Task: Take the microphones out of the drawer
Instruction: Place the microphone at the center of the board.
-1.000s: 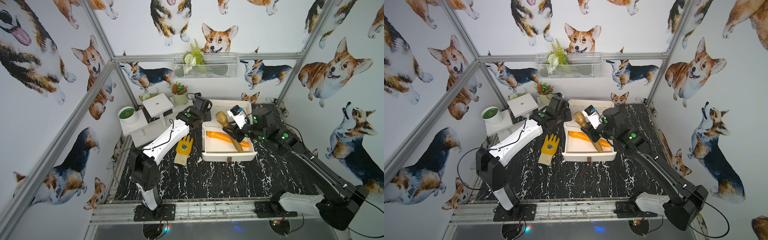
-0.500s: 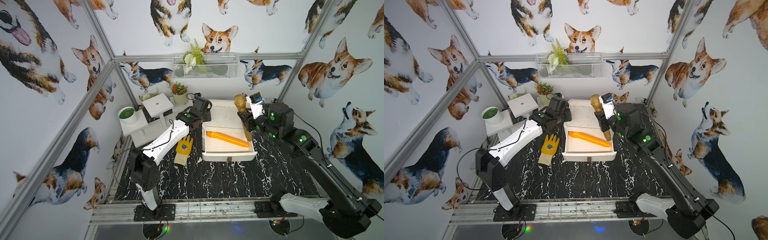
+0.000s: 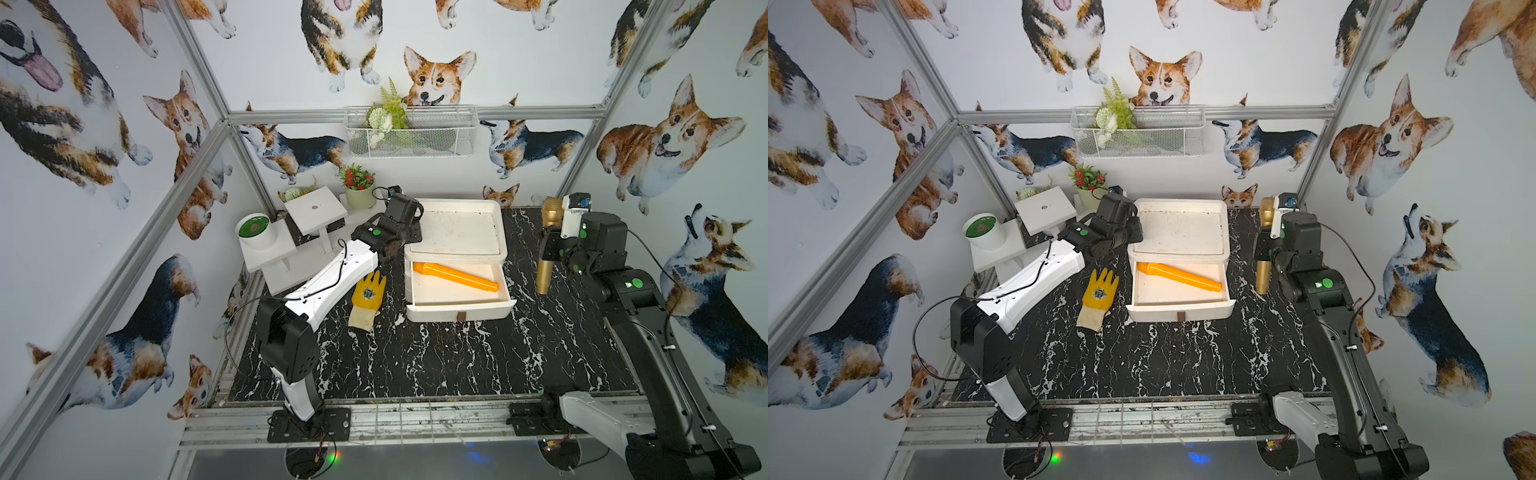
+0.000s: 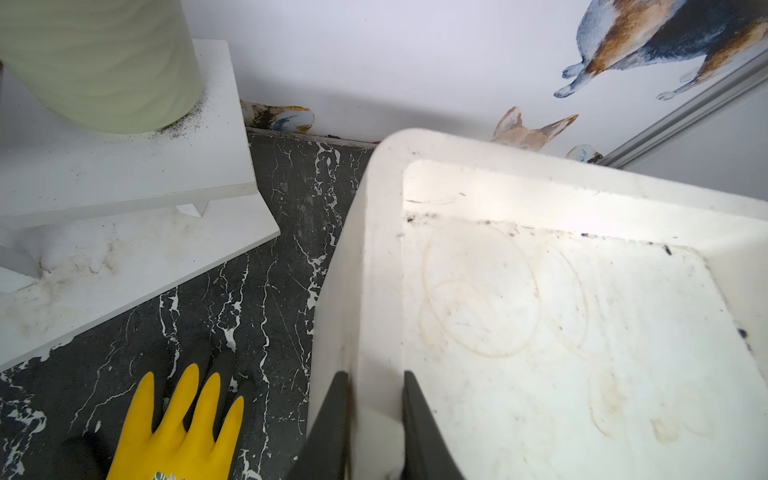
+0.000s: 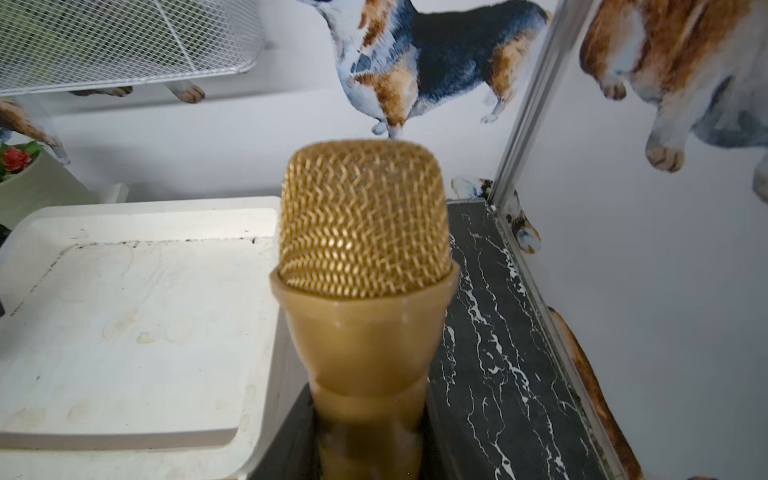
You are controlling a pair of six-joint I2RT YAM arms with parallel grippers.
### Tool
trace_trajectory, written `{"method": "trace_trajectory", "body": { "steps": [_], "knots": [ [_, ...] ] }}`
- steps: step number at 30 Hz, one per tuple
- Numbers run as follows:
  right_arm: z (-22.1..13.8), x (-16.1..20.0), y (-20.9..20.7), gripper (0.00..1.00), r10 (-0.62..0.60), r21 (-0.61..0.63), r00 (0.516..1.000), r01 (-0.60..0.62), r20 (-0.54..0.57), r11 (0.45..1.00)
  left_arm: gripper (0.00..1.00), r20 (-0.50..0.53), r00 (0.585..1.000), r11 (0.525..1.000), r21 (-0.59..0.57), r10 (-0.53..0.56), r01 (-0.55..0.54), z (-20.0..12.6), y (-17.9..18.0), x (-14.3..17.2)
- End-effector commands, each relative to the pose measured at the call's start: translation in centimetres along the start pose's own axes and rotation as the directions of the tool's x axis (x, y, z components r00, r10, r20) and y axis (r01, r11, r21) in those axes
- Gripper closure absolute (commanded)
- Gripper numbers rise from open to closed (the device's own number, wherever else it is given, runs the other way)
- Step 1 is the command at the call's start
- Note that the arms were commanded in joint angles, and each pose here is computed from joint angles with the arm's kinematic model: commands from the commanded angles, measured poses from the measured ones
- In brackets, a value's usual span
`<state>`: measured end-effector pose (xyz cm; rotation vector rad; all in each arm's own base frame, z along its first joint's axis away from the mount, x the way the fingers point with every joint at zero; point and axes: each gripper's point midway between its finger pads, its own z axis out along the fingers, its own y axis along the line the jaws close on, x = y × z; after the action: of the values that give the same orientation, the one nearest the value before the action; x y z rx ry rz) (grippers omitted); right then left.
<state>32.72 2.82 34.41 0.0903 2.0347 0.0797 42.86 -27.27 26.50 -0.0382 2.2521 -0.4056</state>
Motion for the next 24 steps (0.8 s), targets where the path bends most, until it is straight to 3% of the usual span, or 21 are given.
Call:
{"method": "trace_trajectory", "body": {
  "steps": [1,10,16,24],
  "knots": [
    [1.3,2.2,-0.1,1.0,0.073,-0.027,0.995,-0.075,-0.069,0.997,1.0,-0.106,0.992,0.997,-0.04,-0.065,0.061,0.1,1.1,2.5],
    [5.6,7.3,-1.0,1.0,0.156,-0.016,0.968,-0.163,-0.198,0.987,1.0,-0.116,0.991,0.997,-0.044,-0.061,0.056,0.0,1.2,2.8],
    [9.7,11.1,-1.5,1.0,0.229,-0.025,0.916,-0.251,-0.329,0.968,1.0,-0.118,0.991,0.998,-0.04,-0.059,0.055,0.1,1.1,2.8],
    [13.6,14.4,-1.6,1.0,0.269,-0.024,0.865,-0.307,-0.423,0.951,1.0,-0.118,0.991,0.998,-0.038,-0.059,0.055,-0.1,1.1,2.7]
  ]
}}
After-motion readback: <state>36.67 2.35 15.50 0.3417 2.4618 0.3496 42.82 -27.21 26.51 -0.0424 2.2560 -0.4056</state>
